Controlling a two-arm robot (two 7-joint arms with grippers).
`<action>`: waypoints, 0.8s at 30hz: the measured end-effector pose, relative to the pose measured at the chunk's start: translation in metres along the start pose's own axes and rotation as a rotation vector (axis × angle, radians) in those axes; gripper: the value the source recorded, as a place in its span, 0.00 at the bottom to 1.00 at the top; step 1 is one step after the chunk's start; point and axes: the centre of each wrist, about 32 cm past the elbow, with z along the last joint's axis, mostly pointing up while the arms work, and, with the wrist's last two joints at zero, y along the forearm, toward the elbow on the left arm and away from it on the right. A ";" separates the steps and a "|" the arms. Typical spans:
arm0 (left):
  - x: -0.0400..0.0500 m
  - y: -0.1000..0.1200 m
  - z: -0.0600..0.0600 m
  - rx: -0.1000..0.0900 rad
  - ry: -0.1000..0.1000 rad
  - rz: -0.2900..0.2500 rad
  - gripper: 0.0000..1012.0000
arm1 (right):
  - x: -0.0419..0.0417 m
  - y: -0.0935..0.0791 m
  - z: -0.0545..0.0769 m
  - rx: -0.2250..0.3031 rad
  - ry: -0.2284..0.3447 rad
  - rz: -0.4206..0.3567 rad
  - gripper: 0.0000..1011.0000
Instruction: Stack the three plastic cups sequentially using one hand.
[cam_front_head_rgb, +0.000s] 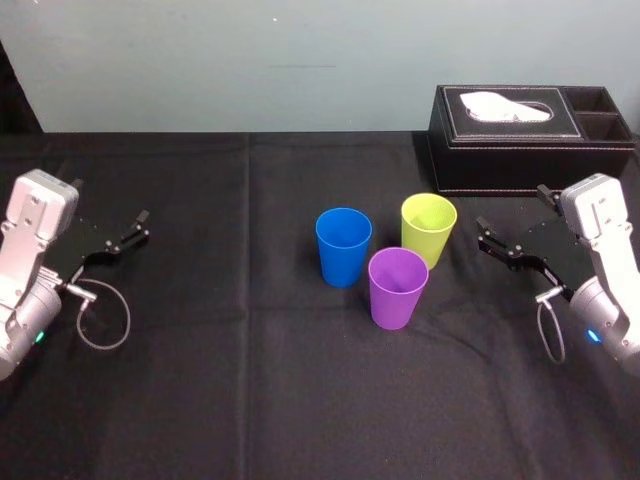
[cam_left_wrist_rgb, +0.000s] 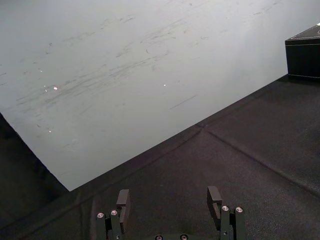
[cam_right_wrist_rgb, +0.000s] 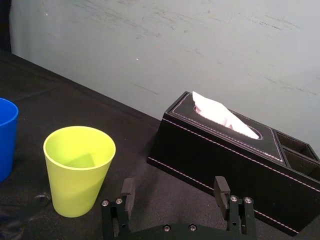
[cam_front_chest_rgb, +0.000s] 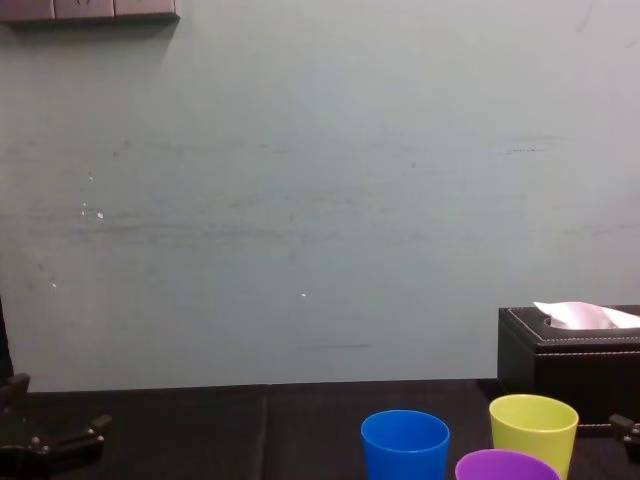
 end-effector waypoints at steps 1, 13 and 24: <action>0.0000 0.000 0.000 0.000 0.000 0.000 1.00 | 0.0000 0.000 0.000 0.000 0.000 0.000 0.99; 0.0000 0.000 0.000 0.000 0.000 0.000 1.00 | 0.0000 0.000 0.000 0.000 -0.001 0.000 0.99; 0.0000 0.000 0.000 0.000 0.000 0.000 1.00 | 0.0017 -0.010 0.008 0.041 0.007 0.011 0.99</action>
